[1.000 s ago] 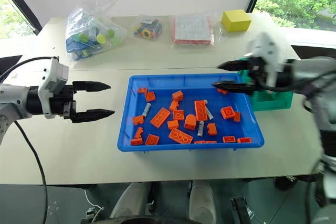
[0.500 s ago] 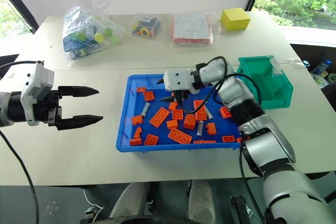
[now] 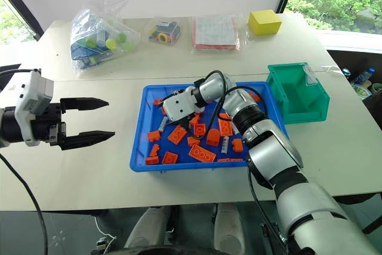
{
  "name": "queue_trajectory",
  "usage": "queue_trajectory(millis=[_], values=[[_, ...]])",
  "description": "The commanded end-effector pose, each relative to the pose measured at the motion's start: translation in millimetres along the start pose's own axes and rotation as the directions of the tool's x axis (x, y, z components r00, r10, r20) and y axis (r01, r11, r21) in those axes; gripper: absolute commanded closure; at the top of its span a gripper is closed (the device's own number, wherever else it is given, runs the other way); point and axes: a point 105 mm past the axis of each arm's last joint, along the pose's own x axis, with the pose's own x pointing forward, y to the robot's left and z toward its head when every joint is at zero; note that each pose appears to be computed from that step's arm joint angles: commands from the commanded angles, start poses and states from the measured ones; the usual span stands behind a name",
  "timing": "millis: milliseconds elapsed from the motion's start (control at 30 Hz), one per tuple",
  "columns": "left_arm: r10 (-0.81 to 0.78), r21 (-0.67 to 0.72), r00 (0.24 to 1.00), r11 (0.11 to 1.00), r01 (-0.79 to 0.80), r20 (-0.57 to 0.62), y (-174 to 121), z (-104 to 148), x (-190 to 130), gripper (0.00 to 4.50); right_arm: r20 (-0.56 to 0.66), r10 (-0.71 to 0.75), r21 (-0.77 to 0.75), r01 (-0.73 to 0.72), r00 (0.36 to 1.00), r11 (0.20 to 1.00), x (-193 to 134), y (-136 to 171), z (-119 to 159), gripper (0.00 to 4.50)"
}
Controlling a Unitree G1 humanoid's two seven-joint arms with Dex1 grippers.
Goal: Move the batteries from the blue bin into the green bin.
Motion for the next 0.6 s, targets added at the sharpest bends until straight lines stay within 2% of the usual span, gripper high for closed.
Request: queue_trajectory(millis=[33, 400, 600], values=[[0.004, 0.045, 1.0, 0.999, -0.004, 0.001, -4.1, 9.4, -5.5, 0.0, 0.007, -0.013, -0.062, 0.013, 1.0, 0.998, 2.8, -9.6, 7.2, 1.59], [0.018, 0.059, 1.0, 0.998, -0.02, 0.024, -0.7, 13.8, -4.6, 0.0, -0.003, -0.008, -0.1, 0.008, 1.0, 0.995, 16.2, -10.1, 8.9, 1.59], [0.022, 0.061, 0.999, 0.998, -0.024, 0.04, -0.5, 17.0, -3.3, 0.0, -0.008, 0.046, -0.117, -0.046, 0.999, 0.992, 22.1, 1.7, 7.1, 1.59]])
